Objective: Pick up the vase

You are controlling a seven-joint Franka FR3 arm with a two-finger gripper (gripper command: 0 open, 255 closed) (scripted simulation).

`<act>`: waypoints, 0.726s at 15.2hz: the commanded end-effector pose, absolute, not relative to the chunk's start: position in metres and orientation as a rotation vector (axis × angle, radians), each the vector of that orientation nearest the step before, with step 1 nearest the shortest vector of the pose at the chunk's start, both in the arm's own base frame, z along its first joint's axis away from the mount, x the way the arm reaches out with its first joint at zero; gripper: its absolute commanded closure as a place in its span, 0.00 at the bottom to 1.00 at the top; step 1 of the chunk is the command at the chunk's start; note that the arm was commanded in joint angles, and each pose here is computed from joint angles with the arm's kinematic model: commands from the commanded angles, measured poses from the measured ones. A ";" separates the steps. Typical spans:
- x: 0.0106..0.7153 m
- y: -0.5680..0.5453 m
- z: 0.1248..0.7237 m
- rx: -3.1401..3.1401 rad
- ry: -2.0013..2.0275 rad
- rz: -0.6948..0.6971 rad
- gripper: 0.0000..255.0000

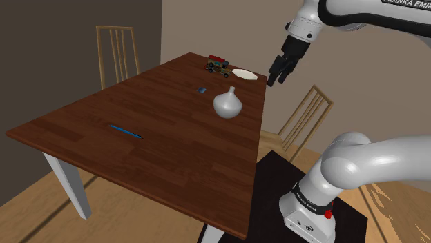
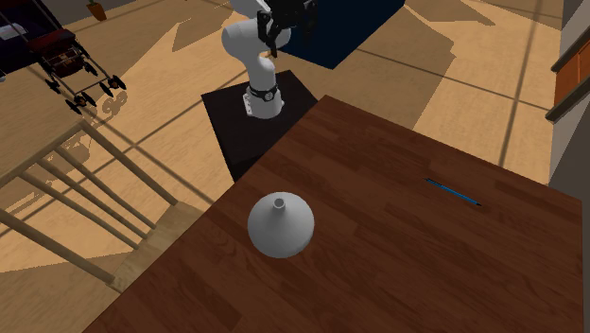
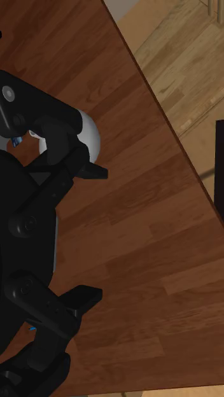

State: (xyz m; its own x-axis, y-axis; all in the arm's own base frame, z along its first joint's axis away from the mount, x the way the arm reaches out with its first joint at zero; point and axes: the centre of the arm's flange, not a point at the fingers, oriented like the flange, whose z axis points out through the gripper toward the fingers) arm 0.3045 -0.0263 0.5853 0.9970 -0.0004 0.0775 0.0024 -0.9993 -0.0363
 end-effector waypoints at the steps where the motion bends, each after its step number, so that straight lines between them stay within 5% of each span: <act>1: 0.304 -0.026 0.585 -3.103 -0.002 -0.120 0.00; 11: 0.413 -0.088 0.531 -3.096 0.050 -0.075 0.00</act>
State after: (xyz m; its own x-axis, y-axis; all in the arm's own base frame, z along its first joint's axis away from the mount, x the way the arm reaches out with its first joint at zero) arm 0.4020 -0.0819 0.5359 0.9983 -0.0300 0.0504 -0.0277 -0.9986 -0.0452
